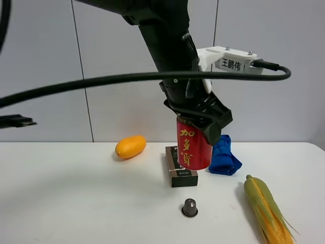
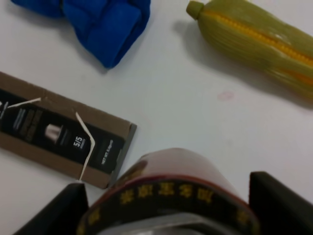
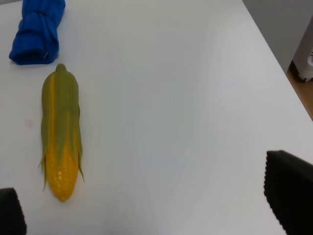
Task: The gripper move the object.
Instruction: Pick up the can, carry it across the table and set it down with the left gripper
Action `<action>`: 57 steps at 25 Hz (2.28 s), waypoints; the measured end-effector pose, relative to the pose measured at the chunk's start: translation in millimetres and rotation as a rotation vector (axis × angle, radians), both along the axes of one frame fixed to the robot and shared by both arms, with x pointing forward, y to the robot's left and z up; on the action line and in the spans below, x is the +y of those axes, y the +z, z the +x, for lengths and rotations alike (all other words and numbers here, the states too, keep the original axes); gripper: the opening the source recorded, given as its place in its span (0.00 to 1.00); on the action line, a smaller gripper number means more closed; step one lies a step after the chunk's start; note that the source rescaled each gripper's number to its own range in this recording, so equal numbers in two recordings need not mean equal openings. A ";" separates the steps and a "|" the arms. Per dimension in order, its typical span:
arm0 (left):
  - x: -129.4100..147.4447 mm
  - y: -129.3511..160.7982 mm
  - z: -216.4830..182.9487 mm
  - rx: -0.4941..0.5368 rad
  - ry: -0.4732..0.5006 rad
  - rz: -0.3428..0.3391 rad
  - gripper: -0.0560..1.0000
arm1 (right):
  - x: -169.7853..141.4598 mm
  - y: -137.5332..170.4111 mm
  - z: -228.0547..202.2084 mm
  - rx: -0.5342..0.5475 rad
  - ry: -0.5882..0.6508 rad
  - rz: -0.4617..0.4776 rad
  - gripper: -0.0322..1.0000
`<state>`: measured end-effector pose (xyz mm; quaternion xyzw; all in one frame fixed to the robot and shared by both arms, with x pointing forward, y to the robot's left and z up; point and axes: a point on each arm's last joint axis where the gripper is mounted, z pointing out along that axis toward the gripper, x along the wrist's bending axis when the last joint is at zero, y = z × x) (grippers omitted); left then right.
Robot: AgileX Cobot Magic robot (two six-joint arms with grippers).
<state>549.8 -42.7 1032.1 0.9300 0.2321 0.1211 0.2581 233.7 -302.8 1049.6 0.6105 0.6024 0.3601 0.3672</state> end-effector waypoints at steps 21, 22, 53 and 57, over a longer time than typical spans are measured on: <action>-32.0 -54.5 15.2 -0.005 -0.091 0.001 0.07 | 0.0 0.0 0.0 0.000 0.000 0.000 1.00; -32.2 -55.5 15.2 -0.002 -0.092 0.001 0.07 | 0.0 0.0 0.0 0.000 0.000 0.000 1.00; -62.9 -110.4 15.3 0.014 -0.210 0.048 0.07 | 0.0 0.0 0.0 0.000 0.000 0.000 1.00; -63.5 -112.8 15.5 0.016 -0.207 0.043 0.07 | 0.0 0.0 0.0 0.000 0.000 0.000 1.00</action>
